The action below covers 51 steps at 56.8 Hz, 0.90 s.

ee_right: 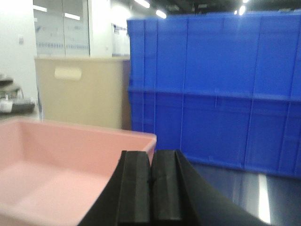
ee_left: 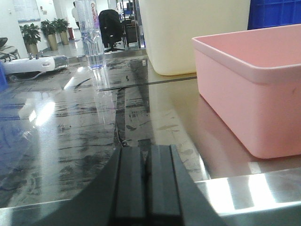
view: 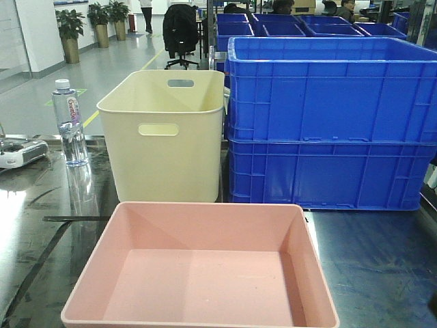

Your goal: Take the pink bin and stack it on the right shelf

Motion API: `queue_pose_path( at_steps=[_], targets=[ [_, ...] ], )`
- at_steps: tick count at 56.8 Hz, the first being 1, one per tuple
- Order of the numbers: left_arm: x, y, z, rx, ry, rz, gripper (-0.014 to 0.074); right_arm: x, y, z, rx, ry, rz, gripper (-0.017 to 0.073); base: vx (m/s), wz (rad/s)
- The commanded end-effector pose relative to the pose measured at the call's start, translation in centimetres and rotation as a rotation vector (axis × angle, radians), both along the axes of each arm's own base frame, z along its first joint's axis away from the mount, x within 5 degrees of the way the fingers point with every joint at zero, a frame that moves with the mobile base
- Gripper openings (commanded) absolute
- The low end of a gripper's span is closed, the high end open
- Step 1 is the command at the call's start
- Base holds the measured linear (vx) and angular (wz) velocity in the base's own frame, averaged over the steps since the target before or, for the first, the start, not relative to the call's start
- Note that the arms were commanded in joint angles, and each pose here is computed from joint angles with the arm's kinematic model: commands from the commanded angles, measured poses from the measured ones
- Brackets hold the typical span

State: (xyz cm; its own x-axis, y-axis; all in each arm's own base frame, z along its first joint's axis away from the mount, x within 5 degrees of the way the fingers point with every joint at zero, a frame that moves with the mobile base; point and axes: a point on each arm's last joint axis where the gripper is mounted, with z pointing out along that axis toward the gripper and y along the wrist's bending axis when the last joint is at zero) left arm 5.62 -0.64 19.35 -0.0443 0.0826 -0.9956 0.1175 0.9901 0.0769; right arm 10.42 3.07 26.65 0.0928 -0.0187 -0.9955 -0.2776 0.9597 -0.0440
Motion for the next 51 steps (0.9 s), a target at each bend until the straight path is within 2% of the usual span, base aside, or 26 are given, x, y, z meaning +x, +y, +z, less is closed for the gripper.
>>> queue_pose_path(
  at_steps=[1,5,10,20,51],
  targets=[
    [0.0,0.0,0.1,-0.014,-0.064,0.002,-0.0008,-1.2,-0.4,-0.9,-0.034,-0.02,-0.011,-0.0011,0.0,0.0],
    [0.0,0.0,0.1,-0.014,-0.064,0.002,-0.0008,-2.2,-1.2,-3.5,-0.033,0.075,-0.067,-0.0011,0.0,0.0],
    [0.0,0.0,0.1,-0.014,-0.064,0.002,-0.0008,-3.3,-2.2,-5.8,-0.004,0.143,-0.16,-0.0011,0.0,0.0],
    [0.0,0.0,0.1,-0.014,-0.064,0.002,-0.0008,-4.9,-3.0,-7.2,-0.007,0.109,-0.268,-0.0011,0.0,0.0],
    [0.0,0.0,0.1,-0.014,-0.06,0.002,-0.0008,-4.8,-3.0,-7.1,-0.011,0.1,-0.268,-0.0011,0.0,0.0]
  ],
)
